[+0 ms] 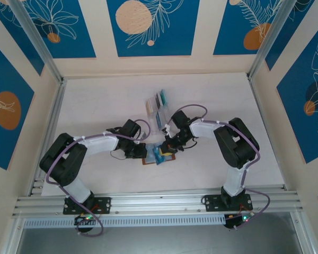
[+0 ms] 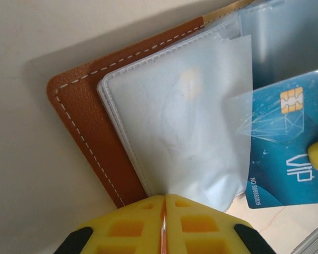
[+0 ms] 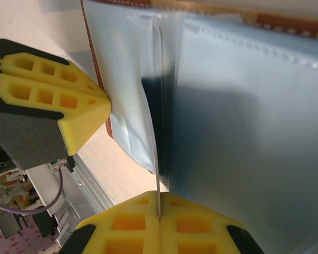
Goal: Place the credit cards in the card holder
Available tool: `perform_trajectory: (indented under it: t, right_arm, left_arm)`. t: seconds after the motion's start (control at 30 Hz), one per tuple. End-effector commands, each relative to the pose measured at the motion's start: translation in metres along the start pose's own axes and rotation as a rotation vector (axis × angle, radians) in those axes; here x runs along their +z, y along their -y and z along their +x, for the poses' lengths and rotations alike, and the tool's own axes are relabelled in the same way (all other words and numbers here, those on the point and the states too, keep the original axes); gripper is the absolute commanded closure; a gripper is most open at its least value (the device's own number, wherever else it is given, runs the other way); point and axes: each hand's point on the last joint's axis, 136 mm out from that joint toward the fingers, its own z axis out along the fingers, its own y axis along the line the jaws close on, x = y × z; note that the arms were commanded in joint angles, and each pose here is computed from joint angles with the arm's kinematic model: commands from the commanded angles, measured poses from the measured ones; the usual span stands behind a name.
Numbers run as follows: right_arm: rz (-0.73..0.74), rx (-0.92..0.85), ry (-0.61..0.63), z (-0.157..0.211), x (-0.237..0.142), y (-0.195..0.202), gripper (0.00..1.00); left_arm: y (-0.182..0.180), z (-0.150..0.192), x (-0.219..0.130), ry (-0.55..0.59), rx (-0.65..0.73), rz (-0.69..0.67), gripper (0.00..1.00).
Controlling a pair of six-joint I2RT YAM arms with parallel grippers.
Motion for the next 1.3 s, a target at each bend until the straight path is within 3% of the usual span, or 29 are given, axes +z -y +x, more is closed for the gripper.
perform_trajectory:
  t: [0.0, 1.27]
  right_arm:
    - [0.027, -0.015, 0.005, -0.007, -0.001, 0.004, 1.00]
    - [0.020, 0.092, 0.006, -0.016, 0.023, 0.014, 1.00]
  left_arm:
    - [-0.031, 0.021, 0.007, -0.067, -0.035, -0.094, 0.91]
    - [-0.034, 0.027, 0.011, -0.077, -0.039, -0.089, 0.91]
